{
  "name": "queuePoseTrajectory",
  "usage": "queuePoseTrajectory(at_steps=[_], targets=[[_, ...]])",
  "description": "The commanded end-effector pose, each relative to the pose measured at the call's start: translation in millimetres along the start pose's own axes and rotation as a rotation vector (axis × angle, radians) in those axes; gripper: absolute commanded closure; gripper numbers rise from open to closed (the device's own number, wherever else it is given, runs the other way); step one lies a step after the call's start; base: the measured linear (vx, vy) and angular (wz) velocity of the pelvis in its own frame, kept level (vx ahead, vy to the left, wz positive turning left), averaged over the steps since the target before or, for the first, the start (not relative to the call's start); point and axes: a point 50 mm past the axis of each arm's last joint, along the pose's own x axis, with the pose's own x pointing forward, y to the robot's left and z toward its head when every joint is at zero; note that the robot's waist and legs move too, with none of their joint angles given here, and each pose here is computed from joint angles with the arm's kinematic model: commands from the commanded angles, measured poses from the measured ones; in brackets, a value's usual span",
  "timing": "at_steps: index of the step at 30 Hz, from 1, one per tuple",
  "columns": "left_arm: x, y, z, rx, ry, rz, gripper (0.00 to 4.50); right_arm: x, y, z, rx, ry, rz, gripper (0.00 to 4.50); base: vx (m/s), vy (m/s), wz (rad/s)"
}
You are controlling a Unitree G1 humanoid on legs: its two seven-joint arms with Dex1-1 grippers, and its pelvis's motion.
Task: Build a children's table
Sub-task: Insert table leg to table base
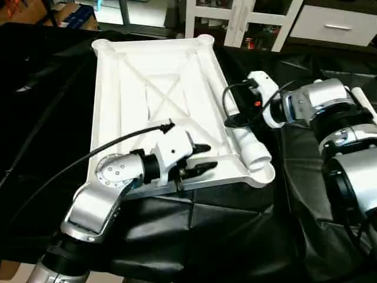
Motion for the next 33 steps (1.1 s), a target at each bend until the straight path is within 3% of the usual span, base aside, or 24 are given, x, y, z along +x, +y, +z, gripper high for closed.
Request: queuePoseTrajectory(at_steps=[1, 11, 14, 21, 28, 32, 33], targets=[[1, 4.8, 5.2, 0.007, -0.018, 0.019, 2.58, 3.1, -14.2, -26.1, 0.061, 0.095, -0.041, 2.15, 0.0, 0.0, 0.0], [2, 20.2, 11.4, 0.0, -0.055, 0.135, 2.58, -3.1, -22.5, -29.9, 0.091, 0.078, -0.058, 2.33, 0.0, 0.0, 0.0], [1, 30.0, 18.1, -0.038, -0.1, 0.218, 2.58, -10.0, -25.1, -26.3, 0.129, 0.03, -0.04, 2.4, 0.0, 0.0, 0.0], [2, 42.7, 30.8, -0.117, -0.195, 0.328, 2.58, -34.9, -25.7, -5.3, 0.232, -0.17, 0.088, 2.62, 0.0, 0.0, 0.0], [6, 47.9, 35.9, -0.153, -0.232, 0.378, 2.58, -50.4, -29.0, 2.7, 0.261, -0.315, 0.174, 2.67, 0.0, 0.0, 0.0], [6, 53.3, 46.3, -0.208, -0.295, 0.42, 2.41, -64.6, -26.6, 19.2, 0.16, -0.5, 0.24, 2.68, 0.0, 0.0, 0.0], [5, 58.8, 58.4, -0.276, -0.369, 0.451, 2.31, -81.5, -19.9, 33.6, 0.081, -0.674, 0.313, 2.68, 0.0, 0.0, 0.0]])
